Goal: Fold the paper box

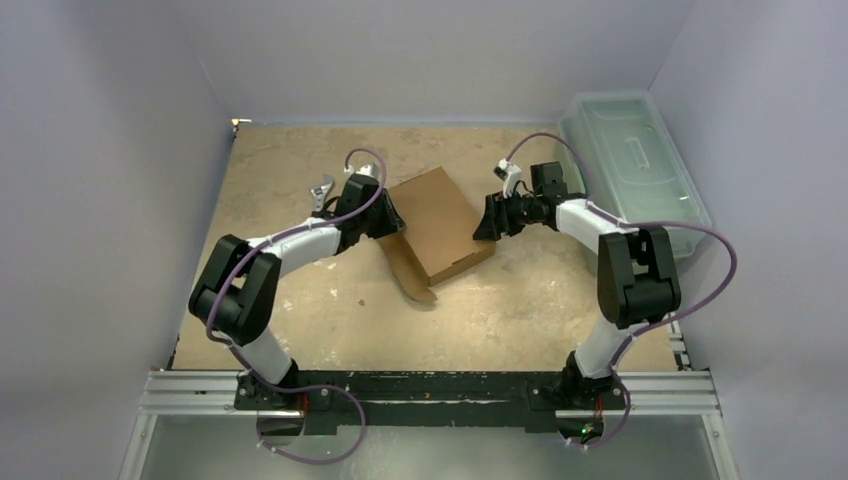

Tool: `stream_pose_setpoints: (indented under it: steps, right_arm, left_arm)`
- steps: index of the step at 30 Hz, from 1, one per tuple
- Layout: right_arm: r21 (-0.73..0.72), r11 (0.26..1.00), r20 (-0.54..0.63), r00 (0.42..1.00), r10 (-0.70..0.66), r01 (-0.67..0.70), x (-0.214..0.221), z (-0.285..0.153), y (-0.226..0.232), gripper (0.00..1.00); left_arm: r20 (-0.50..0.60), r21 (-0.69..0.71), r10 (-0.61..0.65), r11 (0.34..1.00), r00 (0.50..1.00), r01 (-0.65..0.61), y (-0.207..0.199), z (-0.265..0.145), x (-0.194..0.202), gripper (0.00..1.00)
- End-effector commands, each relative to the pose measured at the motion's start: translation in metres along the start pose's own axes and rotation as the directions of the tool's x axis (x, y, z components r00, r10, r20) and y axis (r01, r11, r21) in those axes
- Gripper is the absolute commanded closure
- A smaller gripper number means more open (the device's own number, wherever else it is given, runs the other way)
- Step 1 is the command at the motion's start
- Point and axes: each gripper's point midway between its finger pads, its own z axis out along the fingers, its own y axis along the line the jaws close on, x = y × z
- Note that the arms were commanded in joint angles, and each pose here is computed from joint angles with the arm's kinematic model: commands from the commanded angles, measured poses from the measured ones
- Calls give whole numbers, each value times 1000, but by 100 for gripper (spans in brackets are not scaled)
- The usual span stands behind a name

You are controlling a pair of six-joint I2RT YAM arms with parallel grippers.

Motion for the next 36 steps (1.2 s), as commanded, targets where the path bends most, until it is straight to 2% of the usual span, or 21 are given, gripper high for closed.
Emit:
stream_pose_setpoints:
  steps: [1,2,4,6,8,9,11,15,17,19,21,24,27,29,33,36]
  right_arm:
    - [76,986,78,985,-155,149,-26,-29,14,36]
    - [112,976,85,976,-198,188,-30,-36,12,34]
    - [197,941,74,953,-294,275,-35,-53,7,32]
    - [216,909,71,923,-379,356,-39,-67,14,30]
    - [185,874,73,880,-469,450,-40,-79,30,30]
    - [158,855,77,857,-510,495,-38,-84,40,30]
    - [51,811,123,803,-584,582,-32,-91,69,29]
    - [-93,673,211,675,-707,734,-12,-102,108,26]
    - [-76,618,232,616,-753,783,-4,-103,109,26]
    - [-41,570,232,562,-794,821,2,-103,106,19]
    - [-28,561,227,552,-802,827,8,-102,103,15]
    - [-27,550,220,542,-811,835,10,-102,101,15]
    - [-9,549,204,539,-817,836,8,-102,97,15]
    - [2,551,195,540,-819,834,7,-102,94,15]
    - [10,560,194,548,-814,828,7,-101,93,15]
    - [8,563,195,551,-812,827,7,-101,93,15]
  left_arm:
    - [78,14,231,973,970,-232,-19,-25,-27,74]
    - [107,26,286,957,952,-290,-24,-38,-31,74]
    - [172,33,332,939,927,-343,-28,-65,-39,65]
    - [212,73,360,921,909,-382,-36,-94,-38,60]
    - [225,143,384,896,895,-420,-46,-115,-23,56]
    - [229,179,403,877,886,-446,-53,-123,-11,50]
    - [235,210,467,832,852,-514,-67,-137,16,43]
    - [248,182,638,708,729,-682,-89,-158,66,40]
    - [248,166,714,635,655,-755,-95,-165,91,40]
    - [242,167,774,561,585,-811,-94,-164,115,37]
    - [234,155,805,523,545,-838,-83,-157,132,35]
    - [241,146,821,496,517,-856,-67,-144,146,34]
    - [259,64,826,503,501,-862,-48,-130,143,29]
    - [256,-23,823,530,508,-848,-32,-121,136,20]
    - [287,-4,792,563,539,-826,-18,-107,137,20]
    - [326,-24,806,529,494,-848,-9,-105,134,21]
